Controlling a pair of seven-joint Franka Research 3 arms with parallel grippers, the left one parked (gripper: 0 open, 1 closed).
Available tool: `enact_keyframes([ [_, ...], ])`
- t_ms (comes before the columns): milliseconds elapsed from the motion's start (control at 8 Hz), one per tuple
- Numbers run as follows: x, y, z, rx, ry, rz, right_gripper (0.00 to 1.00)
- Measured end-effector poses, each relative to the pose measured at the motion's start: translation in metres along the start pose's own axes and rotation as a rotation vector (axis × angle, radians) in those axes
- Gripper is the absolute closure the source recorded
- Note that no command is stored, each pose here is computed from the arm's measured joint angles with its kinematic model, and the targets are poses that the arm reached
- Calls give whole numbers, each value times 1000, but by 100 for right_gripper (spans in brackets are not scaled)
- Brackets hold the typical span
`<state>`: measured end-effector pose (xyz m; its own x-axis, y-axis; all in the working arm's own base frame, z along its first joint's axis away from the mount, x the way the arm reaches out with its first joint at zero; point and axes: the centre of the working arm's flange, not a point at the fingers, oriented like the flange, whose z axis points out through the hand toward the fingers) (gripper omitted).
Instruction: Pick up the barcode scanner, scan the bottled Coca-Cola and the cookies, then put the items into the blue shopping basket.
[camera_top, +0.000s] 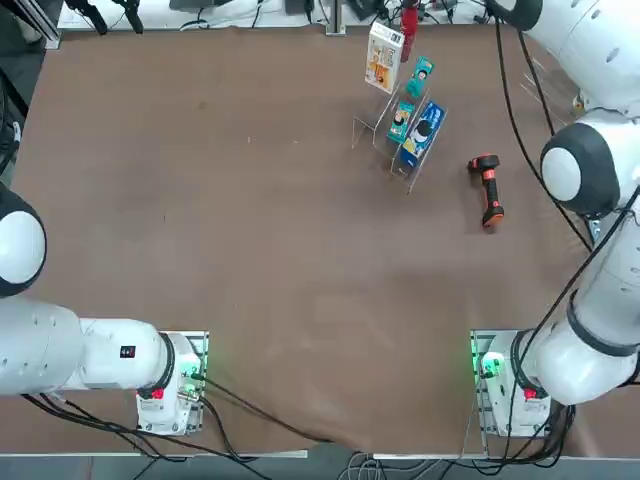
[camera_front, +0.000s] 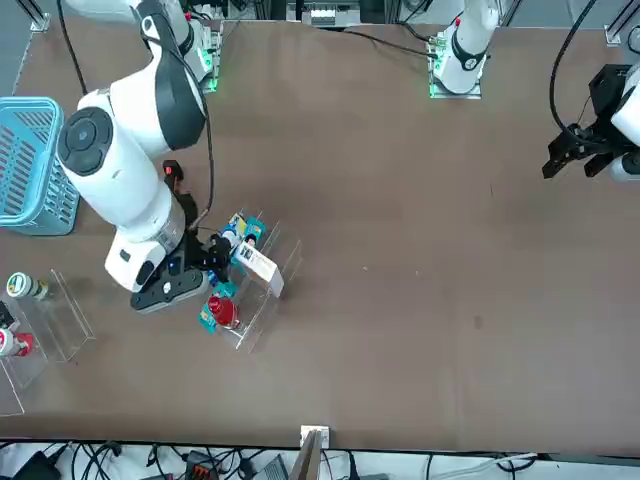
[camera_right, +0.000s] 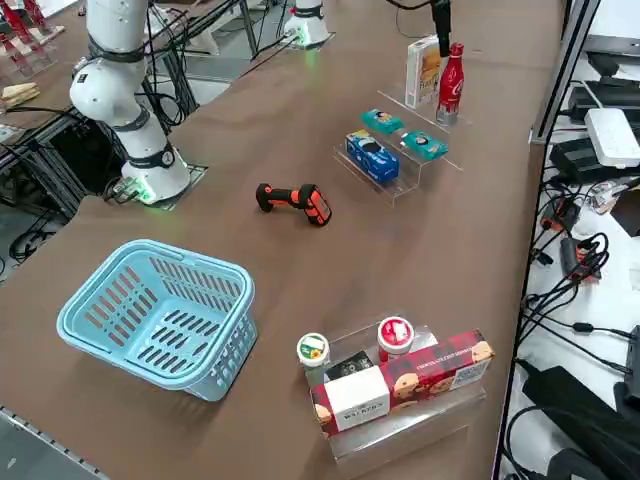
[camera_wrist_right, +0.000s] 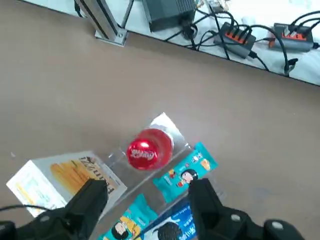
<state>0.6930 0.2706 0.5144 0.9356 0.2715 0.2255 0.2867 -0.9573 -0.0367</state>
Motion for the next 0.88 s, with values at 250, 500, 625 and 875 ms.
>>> enact_keyframes([
  [250, 4, 0, 12, 2, 18, 0, 0],
  [500, 7, 0, 24, 4, 30, 0, 1],
  [625, 8, 0, 28, 5, 34, -1, 4],
  [875, 10, -1, 30, 5, 43, -3, 17],
])
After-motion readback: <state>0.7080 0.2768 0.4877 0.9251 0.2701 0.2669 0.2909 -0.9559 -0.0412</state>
